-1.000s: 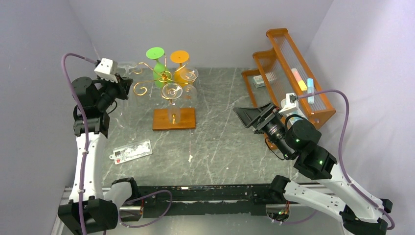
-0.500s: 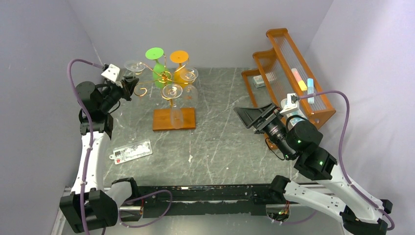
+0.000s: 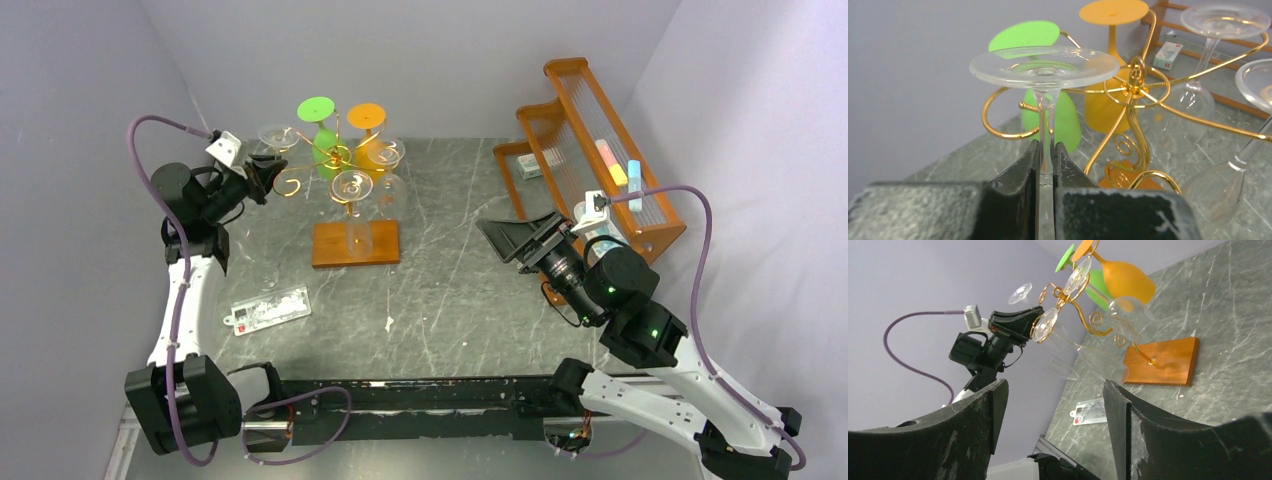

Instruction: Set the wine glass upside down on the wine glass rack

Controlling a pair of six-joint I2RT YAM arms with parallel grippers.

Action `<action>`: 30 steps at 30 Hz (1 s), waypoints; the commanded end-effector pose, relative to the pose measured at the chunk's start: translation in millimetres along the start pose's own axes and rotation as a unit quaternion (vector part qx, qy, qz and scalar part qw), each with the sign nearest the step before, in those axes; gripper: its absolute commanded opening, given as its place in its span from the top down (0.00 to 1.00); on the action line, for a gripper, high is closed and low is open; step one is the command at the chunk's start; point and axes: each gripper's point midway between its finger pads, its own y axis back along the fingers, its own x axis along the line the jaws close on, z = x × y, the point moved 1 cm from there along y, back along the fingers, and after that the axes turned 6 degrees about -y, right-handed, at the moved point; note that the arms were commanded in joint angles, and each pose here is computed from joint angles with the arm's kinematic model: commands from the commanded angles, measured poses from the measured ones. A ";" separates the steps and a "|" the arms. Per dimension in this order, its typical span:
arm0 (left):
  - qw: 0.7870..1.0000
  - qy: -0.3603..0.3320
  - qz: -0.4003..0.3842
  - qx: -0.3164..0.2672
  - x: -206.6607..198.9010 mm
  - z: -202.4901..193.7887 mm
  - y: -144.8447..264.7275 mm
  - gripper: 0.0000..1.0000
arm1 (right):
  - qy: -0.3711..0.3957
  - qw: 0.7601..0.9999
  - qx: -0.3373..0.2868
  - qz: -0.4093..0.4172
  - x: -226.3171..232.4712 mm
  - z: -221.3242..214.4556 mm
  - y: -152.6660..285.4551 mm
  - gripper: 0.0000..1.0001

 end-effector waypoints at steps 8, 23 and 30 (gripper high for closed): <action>1.000 0.004 -0.025 -0.013 -4.3 8.9 4.6 0.95 | -0.003 1.000 -0.006 0.006 2.2 2.0 0.0 0.27; 0.992 0.066 -0.102 -0.046 -20.9 -10.3 -7.6 0.95 | -0.015 1.000 -0.003 0.006 -2.3 -2.8 0.2 0.28; 0.987 0.091 -0.117 -0.057 -16.3 -8.0 -16.1 0.95 | -0.015 1.000 0.002 0.003 -3.9 -6.6 -2.9 0.28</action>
